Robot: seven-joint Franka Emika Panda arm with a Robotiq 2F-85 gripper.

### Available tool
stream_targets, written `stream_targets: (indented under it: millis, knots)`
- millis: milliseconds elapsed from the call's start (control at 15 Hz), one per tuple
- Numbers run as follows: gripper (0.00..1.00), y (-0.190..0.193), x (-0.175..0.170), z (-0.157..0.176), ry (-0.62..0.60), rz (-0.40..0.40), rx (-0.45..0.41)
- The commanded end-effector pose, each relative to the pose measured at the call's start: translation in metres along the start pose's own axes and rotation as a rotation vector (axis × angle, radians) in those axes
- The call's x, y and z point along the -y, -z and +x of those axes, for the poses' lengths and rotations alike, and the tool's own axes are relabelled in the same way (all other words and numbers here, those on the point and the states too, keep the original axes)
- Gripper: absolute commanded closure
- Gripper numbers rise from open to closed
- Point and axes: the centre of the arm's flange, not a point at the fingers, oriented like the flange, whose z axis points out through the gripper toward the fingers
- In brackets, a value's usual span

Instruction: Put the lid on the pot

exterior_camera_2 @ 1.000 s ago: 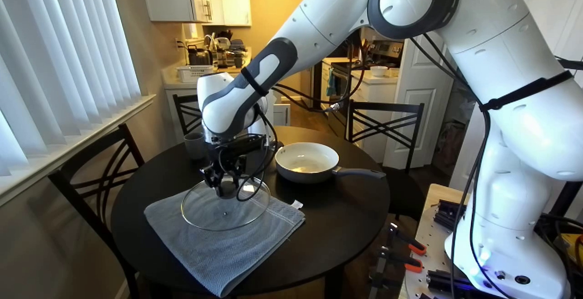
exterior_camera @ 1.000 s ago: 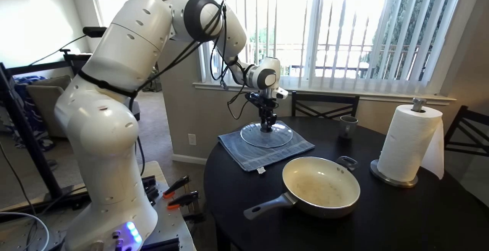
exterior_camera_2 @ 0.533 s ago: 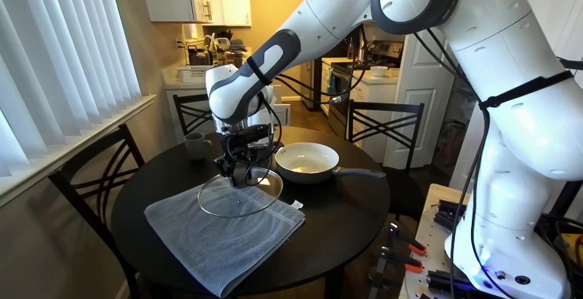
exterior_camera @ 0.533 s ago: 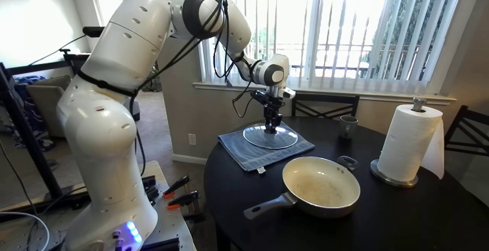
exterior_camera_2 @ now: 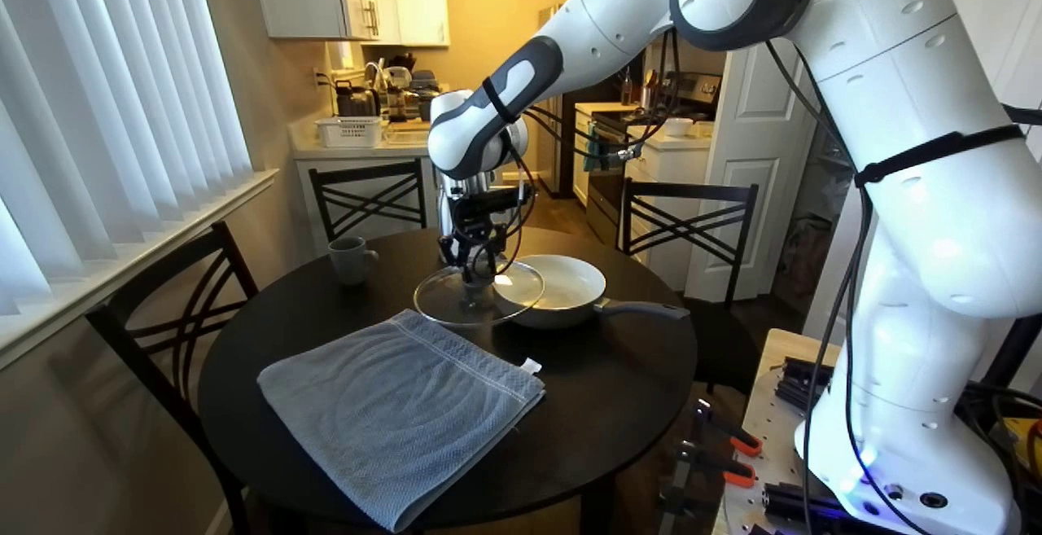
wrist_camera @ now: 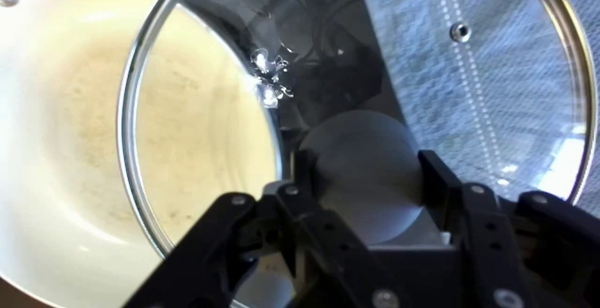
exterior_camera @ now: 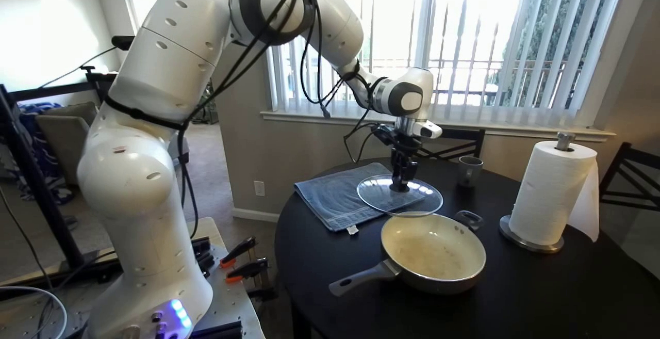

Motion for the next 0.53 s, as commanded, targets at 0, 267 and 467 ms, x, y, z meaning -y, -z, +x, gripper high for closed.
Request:
stream_targets:
  millis: [0, 267, 467]
  knots:
    - [0.66, 0.007, -0.052, 0.003, -0.061, 0.006, 0.043]
    - [0.66, -0.011, -0.091, 0.006, -0.133, 0.001, 0.078]
    - [0.66, -0.021, -0.12, 0.004, -0.204, 0.053, 0.106]
